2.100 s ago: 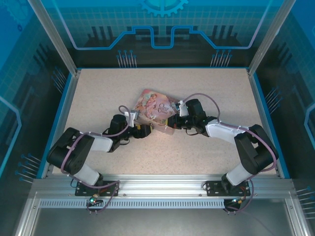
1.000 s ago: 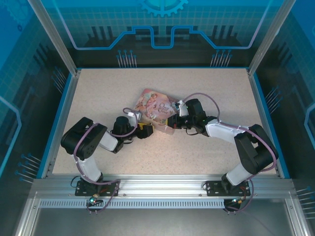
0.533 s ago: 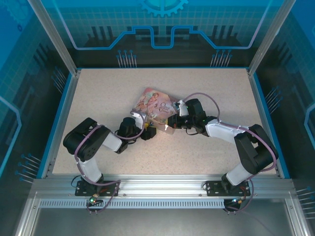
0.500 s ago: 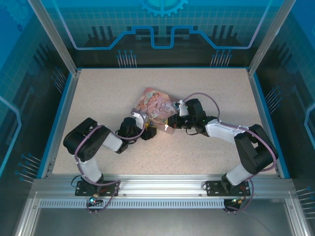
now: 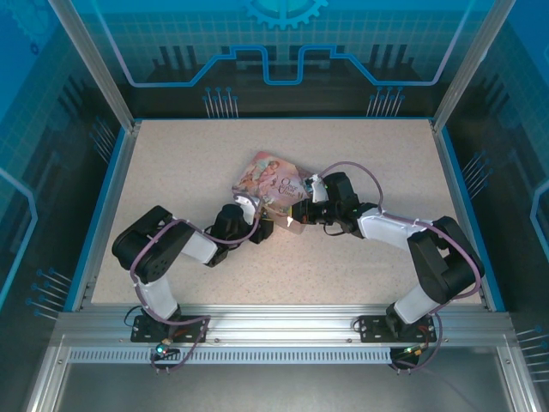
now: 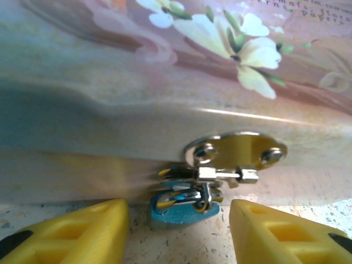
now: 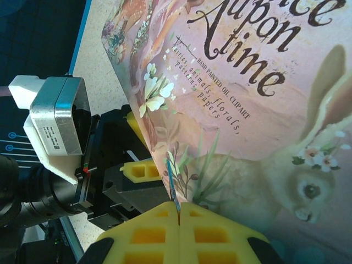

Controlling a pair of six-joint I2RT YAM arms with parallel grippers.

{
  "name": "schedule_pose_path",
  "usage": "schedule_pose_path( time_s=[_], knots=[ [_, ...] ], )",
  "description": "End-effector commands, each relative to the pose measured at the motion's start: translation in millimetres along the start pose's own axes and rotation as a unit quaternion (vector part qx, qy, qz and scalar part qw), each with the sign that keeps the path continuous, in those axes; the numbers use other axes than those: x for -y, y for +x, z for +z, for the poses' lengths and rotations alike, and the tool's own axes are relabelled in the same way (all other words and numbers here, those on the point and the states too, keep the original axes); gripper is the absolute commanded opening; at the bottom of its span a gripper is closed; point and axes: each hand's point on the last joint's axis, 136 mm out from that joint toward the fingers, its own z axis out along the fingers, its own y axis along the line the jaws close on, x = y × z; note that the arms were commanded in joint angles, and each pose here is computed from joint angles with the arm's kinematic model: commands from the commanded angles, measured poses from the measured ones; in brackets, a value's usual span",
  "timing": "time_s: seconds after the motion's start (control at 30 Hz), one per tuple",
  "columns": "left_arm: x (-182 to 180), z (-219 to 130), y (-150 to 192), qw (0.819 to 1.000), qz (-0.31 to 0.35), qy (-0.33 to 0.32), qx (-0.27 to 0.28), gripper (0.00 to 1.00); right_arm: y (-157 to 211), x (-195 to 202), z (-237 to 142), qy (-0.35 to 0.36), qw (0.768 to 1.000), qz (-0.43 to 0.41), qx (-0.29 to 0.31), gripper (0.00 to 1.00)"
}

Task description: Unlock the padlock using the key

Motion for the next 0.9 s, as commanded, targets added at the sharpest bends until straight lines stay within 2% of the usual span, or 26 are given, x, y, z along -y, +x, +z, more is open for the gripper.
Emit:
schedule_pose_path(
  time_s=[0.0, 0.17, 0.37, 0.87],
  knots=[
    [7.8, 2.9, -18.2, 1.000, 0.016, 0.006, 0.022, 0.50, 19.6, 19.7, 6.3, 0.031, 0.999, 0.013, -0.031, 0.00],
    [12.5, -2.3, -25.3, 1.000, 0.013, 0.012, 0.022, 0.41, 19.1, 19.2, 5.5, 0.031, 0.999, 0.011, -0.029, 0.00],
    [15.6, -7.0, -29.9, 1.000, 0.001, 0.013, 0.018, 0.35, 15.6, 16.2, 3.7, 0.028, 0.999, 0.004, -0.023, 0.00],
    [18.5, -10.9, -24.5, 1.000, -0.015, 0.001, -0.010, 0.29, 8.8, 9.1, -7.7, 0.029, 0.999, -0.024, -0.003, 0.00]
  ],
)
